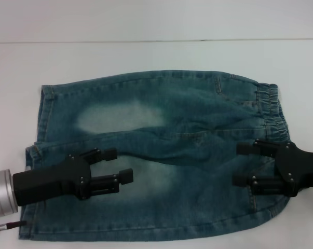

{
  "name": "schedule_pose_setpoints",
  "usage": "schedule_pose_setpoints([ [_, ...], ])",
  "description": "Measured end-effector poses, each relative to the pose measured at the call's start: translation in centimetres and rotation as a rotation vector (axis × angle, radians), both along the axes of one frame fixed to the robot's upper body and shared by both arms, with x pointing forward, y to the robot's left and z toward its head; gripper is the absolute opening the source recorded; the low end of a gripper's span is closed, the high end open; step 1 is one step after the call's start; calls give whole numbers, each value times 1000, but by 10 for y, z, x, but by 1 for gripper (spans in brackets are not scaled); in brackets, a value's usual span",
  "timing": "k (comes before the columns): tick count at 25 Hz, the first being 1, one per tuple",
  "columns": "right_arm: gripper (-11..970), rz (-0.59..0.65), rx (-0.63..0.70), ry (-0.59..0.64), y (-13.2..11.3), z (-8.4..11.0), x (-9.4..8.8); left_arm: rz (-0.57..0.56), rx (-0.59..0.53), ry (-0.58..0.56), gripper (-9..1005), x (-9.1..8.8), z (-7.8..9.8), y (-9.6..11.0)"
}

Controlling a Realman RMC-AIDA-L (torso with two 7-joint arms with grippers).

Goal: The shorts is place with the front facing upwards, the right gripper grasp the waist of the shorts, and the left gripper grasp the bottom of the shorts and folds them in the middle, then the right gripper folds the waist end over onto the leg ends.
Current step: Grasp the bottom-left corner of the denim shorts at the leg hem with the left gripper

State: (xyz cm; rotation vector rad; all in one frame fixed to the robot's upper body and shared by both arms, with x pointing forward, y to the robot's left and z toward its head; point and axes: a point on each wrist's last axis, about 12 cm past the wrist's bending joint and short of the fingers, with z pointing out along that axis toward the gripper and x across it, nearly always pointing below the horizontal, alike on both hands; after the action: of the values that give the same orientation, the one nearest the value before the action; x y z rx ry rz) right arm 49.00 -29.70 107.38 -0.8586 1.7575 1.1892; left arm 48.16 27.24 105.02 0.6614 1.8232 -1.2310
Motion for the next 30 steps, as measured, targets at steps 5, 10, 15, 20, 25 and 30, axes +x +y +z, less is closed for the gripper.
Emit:
schedule_pose_setpoints([
  [5, 930, 0, 2, 0, 0, 1, 0, -3, 0, -1, 927, 0, 0, 0],
  [10, 930, 1, 6, 4, 1, 1, 1, -12, -6, -1, 924, -1, 2, 0],
  [15, 930, -7, 13, 9, -1, 3, 1, -41, -26, -35, 919, -13, 16, 22],
  [20, 930, -12, 10, 10, -1, 2, 2, 45, -5, 6, 919, -29, 26, 58],
  [25, 930, -12, 7, 4, -1, 4, 5, 79, 74, 51, 918, -41, 24, 73],
  [30, 929, -14, 3, 0, -1, 4, 7, 84, 167, 131, 918, -46, 22, 87],
])
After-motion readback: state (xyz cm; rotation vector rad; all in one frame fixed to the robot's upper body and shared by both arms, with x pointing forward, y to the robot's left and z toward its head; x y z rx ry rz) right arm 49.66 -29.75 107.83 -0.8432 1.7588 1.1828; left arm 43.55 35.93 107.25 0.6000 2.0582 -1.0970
